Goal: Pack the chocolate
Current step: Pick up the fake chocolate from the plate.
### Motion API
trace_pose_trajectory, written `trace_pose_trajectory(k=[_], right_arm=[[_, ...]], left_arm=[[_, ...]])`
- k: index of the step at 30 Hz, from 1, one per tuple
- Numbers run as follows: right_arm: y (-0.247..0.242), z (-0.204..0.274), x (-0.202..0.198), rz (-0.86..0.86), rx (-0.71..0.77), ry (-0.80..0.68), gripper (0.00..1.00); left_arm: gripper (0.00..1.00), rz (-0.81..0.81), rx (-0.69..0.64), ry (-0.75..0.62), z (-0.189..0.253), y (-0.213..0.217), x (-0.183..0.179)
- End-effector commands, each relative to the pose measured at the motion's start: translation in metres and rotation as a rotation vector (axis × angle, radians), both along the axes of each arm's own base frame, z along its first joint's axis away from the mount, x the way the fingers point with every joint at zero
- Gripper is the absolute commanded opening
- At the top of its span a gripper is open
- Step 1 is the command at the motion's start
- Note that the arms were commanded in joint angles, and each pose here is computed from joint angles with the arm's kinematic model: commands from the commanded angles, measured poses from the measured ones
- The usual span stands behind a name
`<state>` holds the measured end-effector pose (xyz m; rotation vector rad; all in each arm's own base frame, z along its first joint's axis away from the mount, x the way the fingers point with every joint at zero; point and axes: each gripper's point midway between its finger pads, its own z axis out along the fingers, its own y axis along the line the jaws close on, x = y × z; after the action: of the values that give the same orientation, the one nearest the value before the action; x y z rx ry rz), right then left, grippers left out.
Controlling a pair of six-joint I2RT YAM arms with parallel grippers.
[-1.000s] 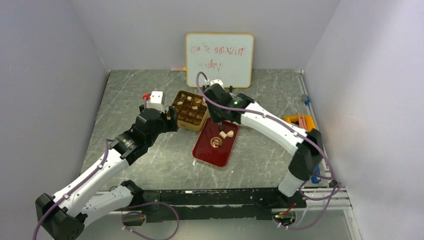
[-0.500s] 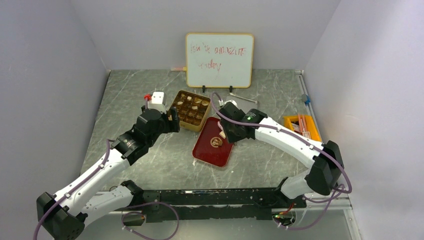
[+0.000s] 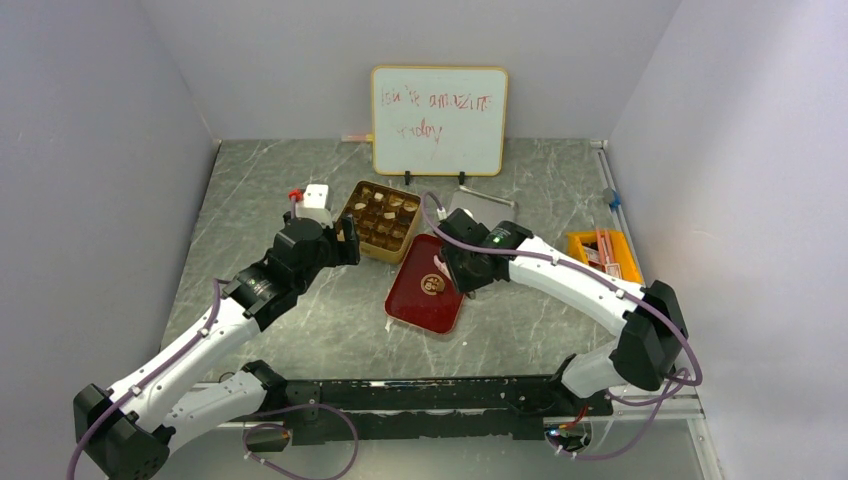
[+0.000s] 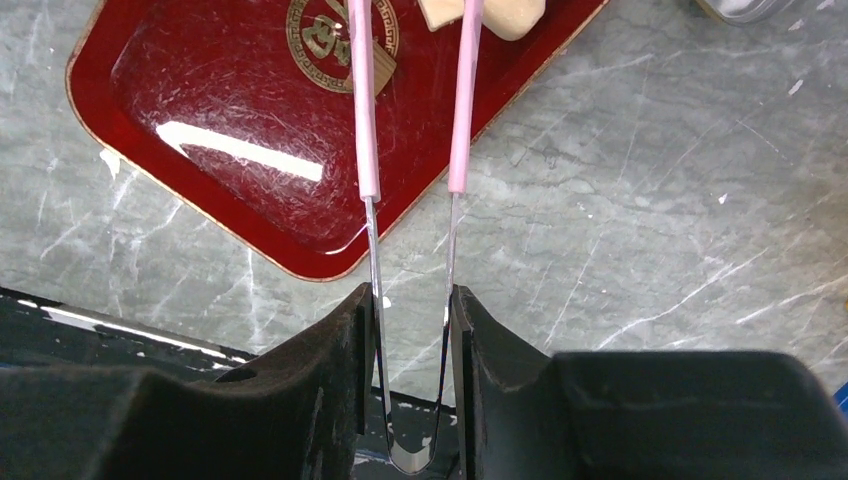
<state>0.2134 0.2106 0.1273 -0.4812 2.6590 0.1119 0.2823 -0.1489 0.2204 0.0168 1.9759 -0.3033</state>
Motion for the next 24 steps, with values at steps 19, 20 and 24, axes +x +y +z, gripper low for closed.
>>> trace_pose_trajectory(k=[19, 20, 24], right_arm=[[-0.009, -0.03, 0.006, 0.021, -0.011, 0.05, 0.35], [-0.008, -0.032, 0.007, 0.023, -0.009, 0.054, 0.35], [-0.005, -0.038, 0.01, 0.037, -0.012, 0.062, 0.35]], left_arm=[[0.84, 0.008, -0.022, -0.017, 0.002, -0.002, 0.002], [0.84, 0.007, -0.021, -0.017, 0.002, -0.002, 0.003], [0.84, 0.011, -0.017, -0.017, 0.002, -0.001, 0.003]])
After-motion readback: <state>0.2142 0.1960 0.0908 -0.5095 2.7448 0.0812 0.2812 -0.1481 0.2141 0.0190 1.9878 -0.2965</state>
